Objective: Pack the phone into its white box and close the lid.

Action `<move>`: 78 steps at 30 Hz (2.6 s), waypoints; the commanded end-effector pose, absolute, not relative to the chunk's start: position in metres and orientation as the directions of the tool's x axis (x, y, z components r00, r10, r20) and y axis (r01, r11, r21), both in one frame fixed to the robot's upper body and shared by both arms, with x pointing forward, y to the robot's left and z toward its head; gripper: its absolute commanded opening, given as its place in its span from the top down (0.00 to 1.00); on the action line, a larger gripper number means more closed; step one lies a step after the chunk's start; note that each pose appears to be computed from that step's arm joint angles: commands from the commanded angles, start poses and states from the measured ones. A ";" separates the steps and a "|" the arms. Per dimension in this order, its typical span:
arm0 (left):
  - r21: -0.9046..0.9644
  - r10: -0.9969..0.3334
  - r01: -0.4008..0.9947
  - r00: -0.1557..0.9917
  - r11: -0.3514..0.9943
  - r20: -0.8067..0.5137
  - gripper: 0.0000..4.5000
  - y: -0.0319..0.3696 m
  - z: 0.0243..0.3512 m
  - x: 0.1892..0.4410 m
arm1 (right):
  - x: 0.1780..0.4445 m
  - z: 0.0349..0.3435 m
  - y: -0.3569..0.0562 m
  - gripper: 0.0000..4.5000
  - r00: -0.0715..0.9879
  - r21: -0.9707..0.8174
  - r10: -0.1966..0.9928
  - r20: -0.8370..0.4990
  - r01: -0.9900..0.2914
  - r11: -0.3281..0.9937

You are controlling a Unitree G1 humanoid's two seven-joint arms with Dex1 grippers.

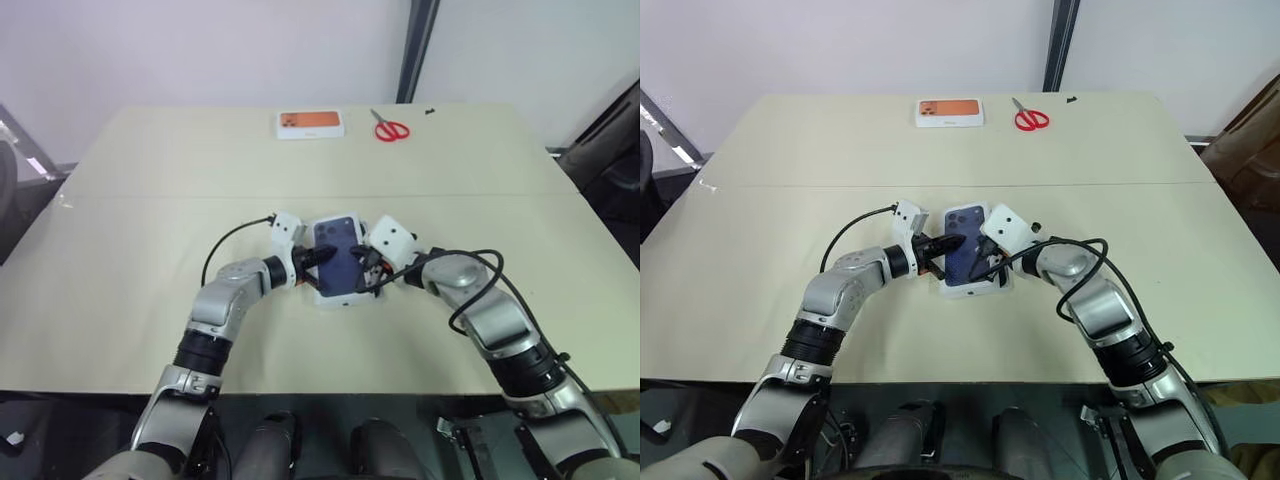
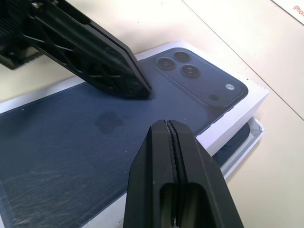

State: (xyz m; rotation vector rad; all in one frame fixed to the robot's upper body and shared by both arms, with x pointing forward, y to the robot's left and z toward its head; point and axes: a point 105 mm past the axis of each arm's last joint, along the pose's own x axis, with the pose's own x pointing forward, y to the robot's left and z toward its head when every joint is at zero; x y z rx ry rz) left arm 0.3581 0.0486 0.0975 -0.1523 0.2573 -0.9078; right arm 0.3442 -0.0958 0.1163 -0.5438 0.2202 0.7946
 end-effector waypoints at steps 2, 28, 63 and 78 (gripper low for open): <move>-0.248 -0.799 0.760 0.587 0.600 -0.132 1.00 0.049 0.103 0.356 | 0.345 0.103 -0.103 0.99 0.685 -0.312 0.594 -0.422 -0.725 0.614; -0.301 -0.772 0.712 0.584 0.635 -0.249 1.00 0.067 0.086 0.347 | 0.353 0.134 -0.115 0.99 0.740 -0.338 0.598 -0.308 -0.673 0.658; -0.258 -0.784 0.742 0.603 0.618 -0.146 1.00 0.047 0.113 0.358 | 0.353 0.121 -0.120 0.99 0.755 -0.371 0.551 -0.356 -0.655 0.658; -0.252 -0.790 0.750 0.591 0.612 -0.160 1.00 0.043 0.107 0.356 | 0.354 0.117 -0.127 0.99 0.768 -0.390 0.522 -0.371 -0.639 0.663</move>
